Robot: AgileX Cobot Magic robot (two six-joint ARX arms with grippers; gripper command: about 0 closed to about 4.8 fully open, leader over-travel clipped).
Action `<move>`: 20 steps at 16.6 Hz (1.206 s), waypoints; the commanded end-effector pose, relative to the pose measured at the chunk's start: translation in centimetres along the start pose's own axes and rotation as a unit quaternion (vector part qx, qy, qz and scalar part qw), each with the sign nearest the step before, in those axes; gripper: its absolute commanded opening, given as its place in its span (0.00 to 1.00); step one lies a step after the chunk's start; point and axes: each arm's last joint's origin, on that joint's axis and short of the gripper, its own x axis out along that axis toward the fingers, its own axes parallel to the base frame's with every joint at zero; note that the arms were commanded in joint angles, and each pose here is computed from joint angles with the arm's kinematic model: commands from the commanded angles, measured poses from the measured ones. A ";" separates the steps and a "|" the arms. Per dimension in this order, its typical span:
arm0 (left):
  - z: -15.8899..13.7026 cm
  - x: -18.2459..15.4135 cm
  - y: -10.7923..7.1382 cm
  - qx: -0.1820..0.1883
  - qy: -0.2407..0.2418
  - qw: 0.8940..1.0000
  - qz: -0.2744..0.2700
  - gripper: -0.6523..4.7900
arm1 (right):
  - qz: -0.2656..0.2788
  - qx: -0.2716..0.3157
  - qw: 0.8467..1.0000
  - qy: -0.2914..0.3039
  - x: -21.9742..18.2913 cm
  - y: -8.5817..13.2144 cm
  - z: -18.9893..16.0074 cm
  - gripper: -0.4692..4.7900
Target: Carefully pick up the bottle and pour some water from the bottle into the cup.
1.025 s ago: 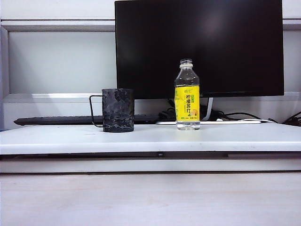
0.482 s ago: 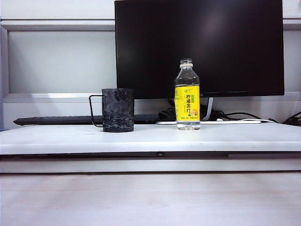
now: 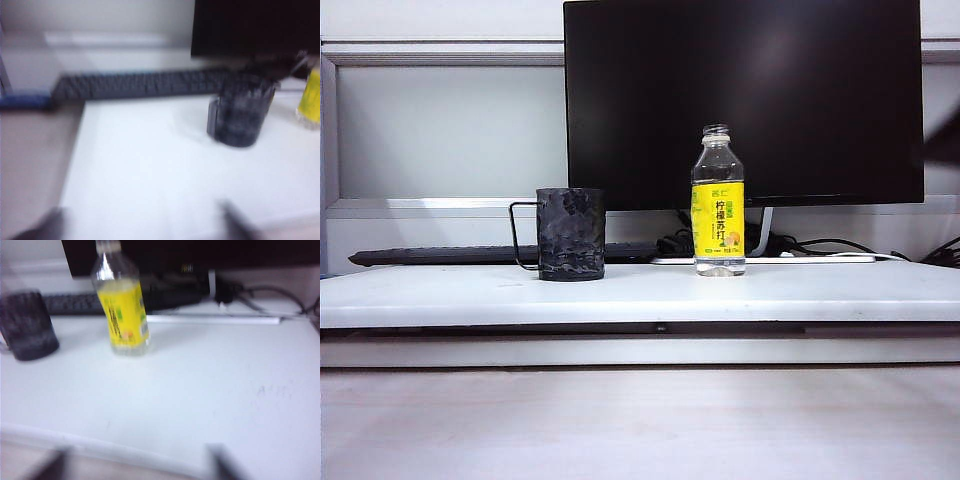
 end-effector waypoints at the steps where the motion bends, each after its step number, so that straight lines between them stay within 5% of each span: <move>1: -1.7 0.6 0.0 -0.008 0.019 1.000 0.000 0.10 | 0.001 0.000 1.000 0.000 0.0 0.0 0.0 0.18; 8: -4.4 1.3 0.0 0.002 0.059 0.998 0.004 0.11 | -0.011 -0.018 0.996 0.083 -0.1 -0.2 -1.8 0.09; 11: -4.4 1.3 0.0 0.000 0.059 0.998 0.004 0.11 | -0.009 -0.020 0.995 0.093 -0.2 -0.2 -1.9 0.26; 20: -4.4 1.3 0.0 -0.001 0.058 0.998 0.005 0.11 | -0.010 -0.019 0.996 0.091 -0.2 -0.3 -1.9 0.27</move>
